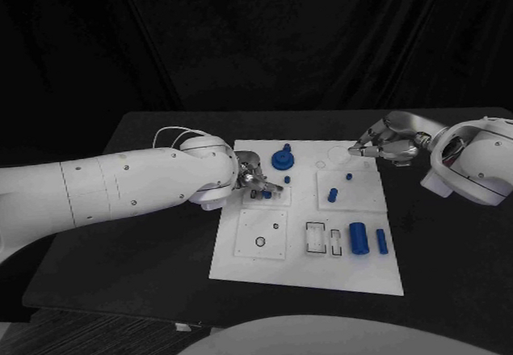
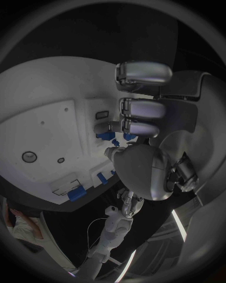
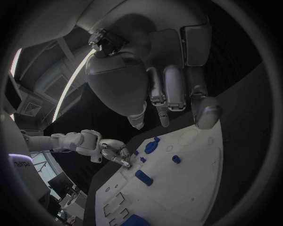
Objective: Assemble the parts on the task board
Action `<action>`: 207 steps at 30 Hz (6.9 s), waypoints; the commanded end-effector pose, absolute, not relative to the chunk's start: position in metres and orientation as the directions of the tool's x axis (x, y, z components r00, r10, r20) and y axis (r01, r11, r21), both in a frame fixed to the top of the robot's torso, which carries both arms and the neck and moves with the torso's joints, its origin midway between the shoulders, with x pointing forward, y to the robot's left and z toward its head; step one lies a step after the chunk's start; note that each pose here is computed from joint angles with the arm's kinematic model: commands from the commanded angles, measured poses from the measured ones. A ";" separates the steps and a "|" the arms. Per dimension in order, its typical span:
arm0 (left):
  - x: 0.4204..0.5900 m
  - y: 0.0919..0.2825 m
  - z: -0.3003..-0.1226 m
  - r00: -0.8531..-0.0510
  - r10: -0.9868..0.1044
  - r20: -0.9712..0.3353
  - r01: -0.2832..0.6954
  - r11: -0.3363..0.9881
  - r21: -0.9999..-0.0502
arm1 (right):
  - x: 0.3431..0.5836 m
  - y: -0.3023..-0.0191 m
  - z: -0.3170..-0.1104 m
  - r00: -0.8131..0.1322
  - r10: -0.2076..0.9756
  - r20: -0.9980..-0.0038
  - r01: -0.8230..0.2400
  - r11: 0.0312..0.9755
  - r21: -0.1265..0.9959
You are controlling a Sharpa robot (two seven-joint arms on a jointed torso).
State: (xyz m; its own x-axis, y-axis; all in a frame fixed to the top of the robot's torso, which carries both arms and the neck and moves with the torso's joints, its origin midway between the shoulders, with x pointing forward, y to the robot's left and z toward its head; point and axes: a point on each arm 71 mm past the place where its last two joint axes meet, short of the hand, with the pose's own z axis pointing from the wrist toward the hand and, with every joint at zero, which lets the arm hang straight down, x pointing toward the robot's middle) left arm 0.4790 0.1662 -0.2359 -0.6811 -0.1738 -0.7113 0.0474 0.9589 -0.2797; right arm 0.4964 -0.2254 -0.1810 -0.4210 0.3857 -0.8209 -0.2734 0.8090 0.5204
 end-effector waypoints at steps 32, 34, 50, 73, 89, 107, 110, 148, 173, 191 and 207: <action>0.479 0.164 -0.236 -0.677 -0.182 -0.713 0.058 0.953 -0.298 | 0.496 -0.226 -0.186 -0.437 0.375 -0.818 -0.257 0.819 0.513; 0.479 0.164 -0.236 -0.680 -0.179 -0.711 0.058 0.954 -0.295 | 0.496 -0.226 -0.186 -0.437 0.375 -0.818 -0.256 0.819 0.513; 0.476 0.162 -0.236 -0.686 -0.172 -0.707 0.068 0.952 -0.298 | 0.496 -0.226 -0.187 -0.440 0.373 -0.817 -0.254 0.821 0.512; 0.478 0.182 -0.222 -0.610 -0.159 -0.776 0.069 0.965 -0.252 | 0.495 -0.229 -0.187 -0.438 0.375 -0.817 -0.245 0.824 0.510; 0.497 0.188 -0.162 -0.657 -0.149 -0.739 0.106 0.953 -0.285 | 0.496 -0.230 -0.187 -0.433 0.378 -0.818 -0.241 0.827 0.509; 0.531 0.164 -0.173 -0.856 -0.087 -0.510 0.051 0.967 -0.251 | 0.493 -0.226 -0.186 -0.439 0.376 -0.816 -0.252 0.820 0.514; 0.535 0.161 -0.173 -0.855 -0.085 -0.512 0.048 0.969 -0.243 | 0.493 -0.226 -0.186 -0.440 0.376 -0.815 -0.253 0.819 0.515; 0.536 0.144 -0.199 -0.864 -0.017 -0.504 0.077 0.983 -0.166 | 0.492 -0.224 -0.186 -0.444 0.374 -0.814 -0.255 0.818 0.515; 0.535 0.142 -0.214 -0.877 -0.011 -0.480 0.072 0.985 -0.154 | 0.492 -0.224 -0.186 -0.446 0.372 -0.814 -0.255 0.819 0.514; 0.535 0.141 -0.218 -0.873 -0.027 -0.487 0.061 0.985 -0.163 | 0.493 -0.224 -0.187 -0.449 0.370 -0.813 -0.251 0.822 0.512; 0.533 0.147 -0.217 -0.844 -0.084 -0.530 0.025 0.980 -0.196 | 0.493 -0.225 -0.188 -0.455 0.366 -0.812 -0.241 0.827 0.508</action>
State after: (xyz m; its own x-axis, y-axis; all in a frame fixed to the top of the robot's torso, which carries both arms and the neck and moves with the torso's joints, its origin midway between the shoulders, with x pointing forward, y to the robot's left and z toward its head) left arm 0.5330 0.1467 -0.2163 -0.8615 -0.0533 -0.5050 0.0416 0.9837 -0.1748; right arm 0.4937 -0.2242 -0.1857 -0.4466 0.3744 -0.8126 -0.2574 0.8161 0.5175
